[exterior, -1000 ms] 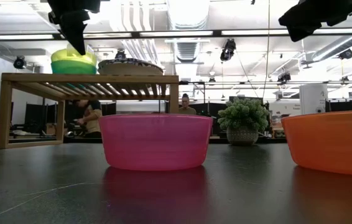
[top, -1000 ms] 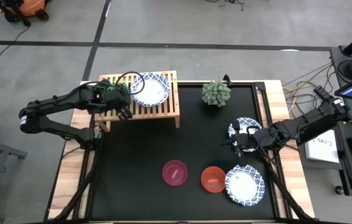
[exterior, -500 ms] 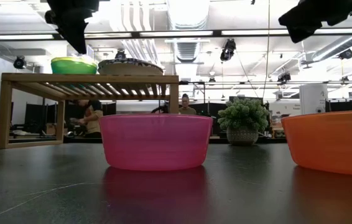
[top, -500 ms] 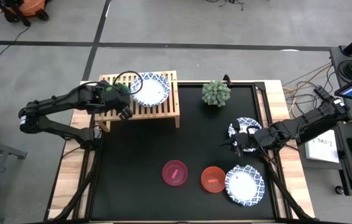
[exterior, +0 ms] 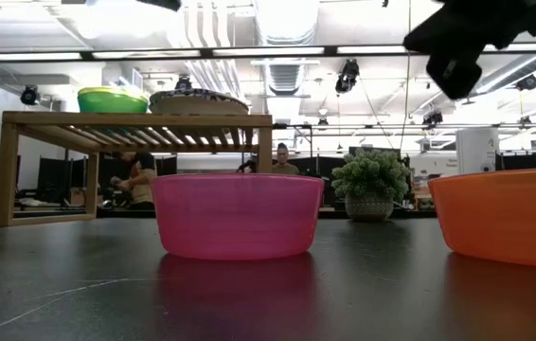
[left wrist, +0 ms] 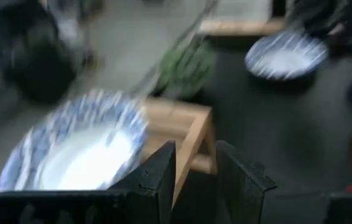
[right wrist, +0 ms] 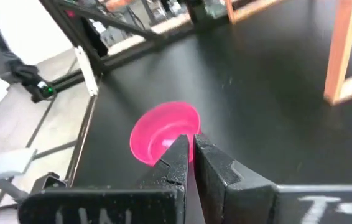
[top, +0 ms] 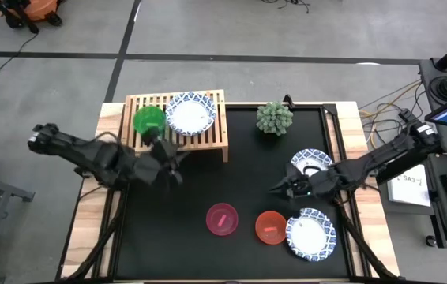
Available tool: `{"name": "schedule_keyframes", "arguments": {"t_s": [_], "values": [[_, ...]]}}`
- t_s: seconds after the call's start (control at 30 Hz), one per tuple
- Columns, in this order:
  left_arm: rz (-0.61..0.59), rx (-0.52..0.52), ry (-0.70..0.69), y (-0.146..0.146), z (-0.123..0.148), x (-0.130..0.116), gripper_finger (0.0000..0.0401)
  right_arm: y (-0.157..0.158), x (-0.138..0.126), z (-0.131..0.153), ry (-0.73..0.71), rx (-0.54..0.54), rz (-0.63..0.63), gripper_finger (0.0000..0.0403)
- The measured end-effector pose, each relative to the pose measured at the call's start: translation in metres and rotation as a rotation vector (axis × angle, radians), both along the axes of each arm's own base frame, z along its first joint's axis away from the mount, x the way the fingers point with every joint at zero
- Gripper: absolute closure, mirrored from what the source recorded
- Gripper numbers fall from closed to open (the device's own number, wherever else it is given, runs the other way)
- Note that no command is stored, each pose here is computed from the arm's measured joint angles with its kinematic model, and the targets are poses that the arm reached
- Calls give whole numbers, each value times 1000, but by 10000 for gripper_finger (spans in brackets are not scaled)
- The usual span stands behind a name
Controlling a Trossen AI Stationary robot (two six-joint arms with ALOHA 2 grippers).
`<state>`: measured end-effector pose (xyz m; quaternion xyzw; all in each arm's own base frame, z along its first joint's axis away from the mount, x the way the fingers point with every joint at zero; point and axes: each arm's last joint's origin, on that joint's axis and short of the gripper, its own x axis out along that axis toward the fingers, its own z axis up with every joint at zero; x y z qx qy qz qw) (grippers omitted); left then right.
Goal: Place and stack bowls onto a shelf
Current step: Stack the white bowl on top of the other white patterned bowls
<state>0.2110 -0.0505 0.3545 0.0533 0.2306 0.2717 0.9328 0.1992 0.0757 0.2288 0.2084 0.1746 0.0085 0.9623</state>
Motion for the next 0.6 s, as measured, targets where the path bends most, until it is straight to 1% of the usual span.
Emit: {"name": "schedule_keyframes", "arguments": {"t_s": [0.1, 0.17, 0.3, 0.47, 0.6], "values": [[-80, 119, -44, -19, -7, 10, 304, 6, 14, -8, 73, 59, -31, 390], [-130, 176, -41, -27, -14, 14, 304, 10, 23, -13, 121, 82, -48, 390], [-164, 238, 8, -33, -30, 22, 304, 18, 37, -19, 251, 125, -52, 390], [-156, 247, 73, -34, -45, 27, 304, 24, 45, -13, 504, 176, -92, 390], [-114, 188, 120, -34, -54, 21, 304, 24, 44, 1, 730, 151, -163, 390]]}}
